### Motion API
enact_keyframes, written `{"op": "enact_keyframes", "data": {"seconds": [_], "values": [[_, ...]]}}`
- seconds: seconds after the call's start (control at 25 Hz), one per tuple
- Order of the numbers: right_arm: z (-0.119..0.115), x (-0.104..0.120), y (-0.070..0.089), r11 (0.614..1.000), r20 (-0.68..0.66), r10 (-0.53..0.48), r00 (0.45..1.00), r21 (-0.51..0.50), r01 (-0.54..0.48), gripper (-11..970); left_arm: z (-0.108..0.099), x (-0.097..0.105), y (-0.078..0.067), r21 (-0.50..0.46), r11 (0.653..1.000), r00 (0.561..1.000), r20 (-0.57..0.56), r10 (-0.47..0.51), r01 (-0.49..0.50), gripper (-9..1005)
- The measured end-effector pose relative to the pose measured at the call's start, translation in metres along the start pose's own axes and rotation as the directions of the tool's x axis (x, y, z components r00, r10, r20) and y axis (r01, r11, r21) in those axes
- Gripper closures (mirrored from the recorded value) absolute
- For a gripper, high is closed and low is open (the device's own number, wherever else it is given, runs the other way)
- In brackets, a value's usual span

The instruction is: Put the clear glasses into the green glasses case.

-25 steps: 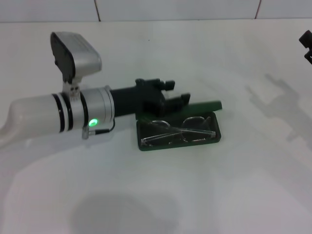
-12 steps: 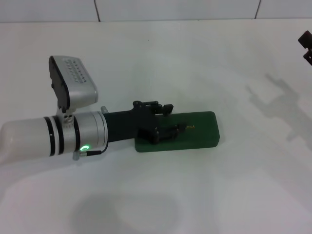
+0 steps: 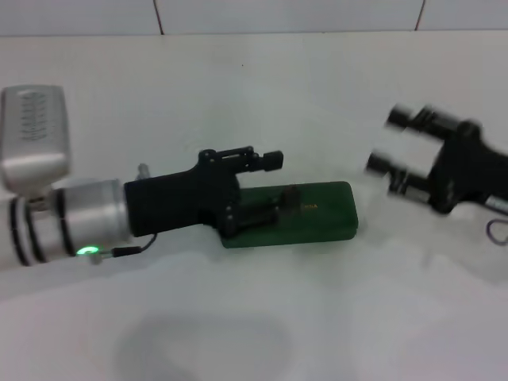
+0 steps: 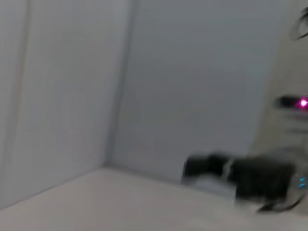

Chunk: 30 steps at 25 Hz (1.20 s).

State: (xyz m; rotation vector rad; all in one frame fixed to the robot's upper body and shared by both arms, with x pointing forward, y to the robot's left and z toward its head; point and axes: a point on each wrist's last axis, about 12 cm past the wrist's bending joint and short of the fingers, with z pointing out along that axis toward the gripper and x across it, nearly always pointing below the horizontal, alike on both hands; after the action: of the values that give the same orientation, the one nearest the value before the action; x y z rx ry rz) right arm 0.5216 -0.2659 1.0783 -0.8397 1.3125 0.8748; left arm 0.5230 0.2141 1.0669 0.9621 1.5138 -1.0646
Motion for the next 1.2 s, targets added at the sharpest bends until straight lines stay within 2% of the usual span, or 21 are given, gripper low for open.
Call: {"op": "enact_keyframes", "data": {"seconds": [0.08,0.16,0.32,0.64,0.76,0.96,1.2], "values": [[0.006,-0.001,0.002,0.994,-0.063,0.007,0.998,-0.109,-0.014,291,-0.012,-0.004,-0.004,0.058,0.998,1.000,0.025,0.004,-0.005,384],[0.010,0.000,0.004,0.985,-0.103,0.005,0.995,-0.170,-0.022,291,-0.024,-0.005,-0.009,0.097,0.995,0.999,0.044,0.005,-0.009,384],[0.015,0.003,0.008,0.972,-0.146,-0.012,0.989,-0.233,-0.023,291,-0.040,0.000,-0.019,0.091,0.995,0.996,0.082,0.044,-0.051,384],[0.026,0.001,0.009,0.960,-0.154,-0.045,0.987,-0.280,0.000,291,-0.047,0.006,-0.025,0.083,0.996,0.996,0.077,0.035,-0.041,367],[0.028,0.001,0.010,0.958,-0.153,-0.051,0.987,-0.285,0.005,291,-0.050,0.009,-0.027,0.059,0.996,0.994,0.088,0.066,-0.072,344],[0.029,0.001,0.010,0.958,-0.154,-0.052,0.987,-0.286,0.006,291,-0.051,0.013,-0.031,0.049,0.992,0.990,0.094,0.107,-0.112,190],[0.031,0.002,0.011,0.959,-0.148,-0.051,0.988,-0.284,0.008,291,-0.051,0.014,-0.032,0.045,0.991,0.988,0.094,0.122,-0.126,198]]}}
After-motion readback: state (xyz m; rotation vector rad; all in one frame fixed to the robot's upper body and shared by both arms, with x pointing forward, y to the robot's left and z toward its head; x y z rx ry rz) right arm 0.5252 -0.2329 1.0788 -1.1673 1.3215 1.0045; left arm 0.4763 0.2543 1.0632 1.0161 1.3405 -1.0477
